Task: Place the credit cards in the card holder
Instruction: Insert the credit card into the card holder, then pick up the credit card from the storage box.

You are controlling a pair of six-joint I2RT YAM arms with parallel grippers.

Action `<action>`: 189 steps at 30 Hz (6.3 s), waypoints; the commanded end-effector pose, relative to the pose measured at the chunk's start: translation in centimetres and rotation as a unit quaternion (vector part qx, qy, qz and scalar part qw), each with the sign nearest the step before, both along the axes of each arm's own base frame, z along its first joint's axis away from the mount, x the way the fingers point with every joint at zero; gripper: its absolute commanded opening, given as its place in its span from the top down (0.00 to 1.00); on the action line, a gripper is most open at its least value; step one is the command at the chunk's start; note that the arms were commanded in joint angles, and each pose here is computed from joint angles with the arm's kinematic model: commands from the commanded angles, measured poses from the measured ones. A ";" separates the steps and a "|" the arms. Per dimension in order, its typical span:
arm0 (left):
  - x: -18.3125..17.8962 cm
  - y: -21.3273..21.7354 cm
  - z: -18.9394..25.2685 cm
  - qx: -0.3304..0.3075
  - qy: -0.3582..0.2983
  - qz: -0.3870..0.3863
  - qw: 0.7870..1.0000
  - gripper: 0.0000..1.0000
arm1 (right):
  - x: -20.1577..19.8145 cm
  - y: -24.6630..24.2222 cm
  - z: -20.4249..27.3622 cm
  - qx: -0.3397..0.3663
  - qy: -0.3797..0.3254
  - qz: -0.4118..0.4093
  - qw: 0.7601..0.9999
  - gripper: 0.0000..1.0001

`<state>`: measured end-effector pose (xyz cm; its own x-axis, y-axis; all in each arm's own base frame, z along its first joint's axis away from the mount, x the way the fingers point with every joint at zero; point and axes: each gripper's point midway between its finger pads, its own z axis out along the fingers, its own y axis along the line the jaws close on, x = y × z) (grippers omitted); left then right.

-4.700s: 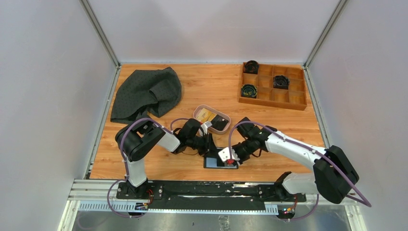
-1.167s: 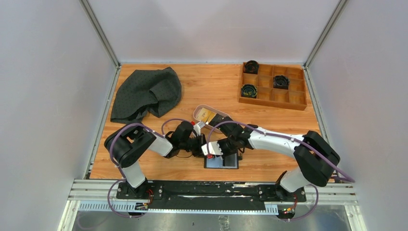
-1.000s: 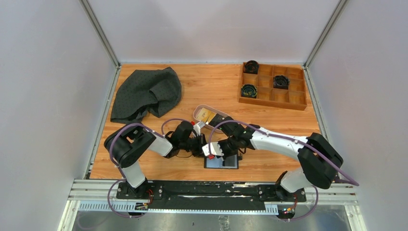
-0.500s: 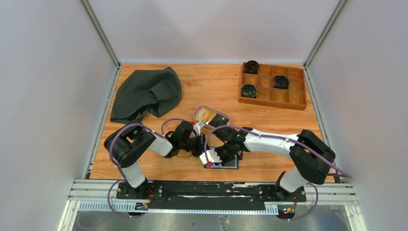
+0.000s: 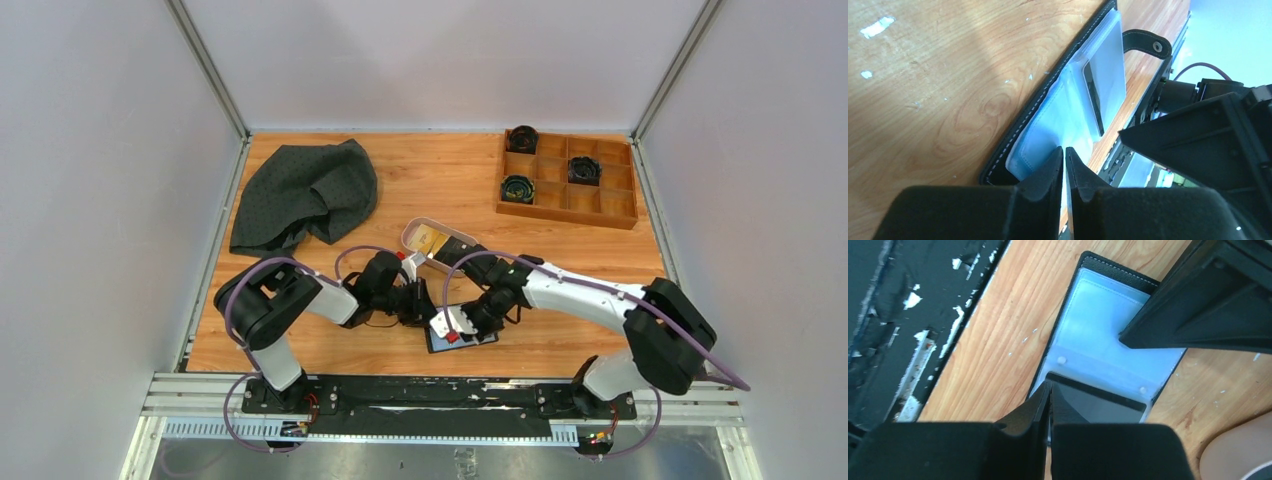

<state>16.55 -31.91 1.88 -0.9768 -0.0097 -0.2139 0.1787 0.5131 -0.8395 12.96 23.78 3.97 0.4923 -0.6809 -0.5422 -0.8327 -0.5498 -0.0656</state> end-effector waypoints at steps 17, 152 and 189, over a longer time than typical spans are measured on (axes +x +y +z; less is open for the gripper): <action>4.8 5.5 15.3 0.042 -0.280 0.038 0.958 0.71 | 6.0 -6.4 14.2 0.197 0.007 -0.254 0.947 0.69; 8.4 13.9 19.0 0.204 -0.428 0.110 0.873 0.00 | 10.0 0.1 16.6 0.246 0.080 -0.070 0.963 0.25; 12.9 1.7 13.9 0.058 -0.264 0.027 0.962 0.07 | 10.2 -3.7 15.1 0.262 0.187 -0.209 0.923 0.33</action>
<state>28.33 -28.83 15.05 -0.7372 -0.0051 -0.6756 0.5167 0.6401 -0.5686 22.90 20.36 18.81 0.0050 -0.3694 -0.9293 -0.9833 -0.1709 0.0626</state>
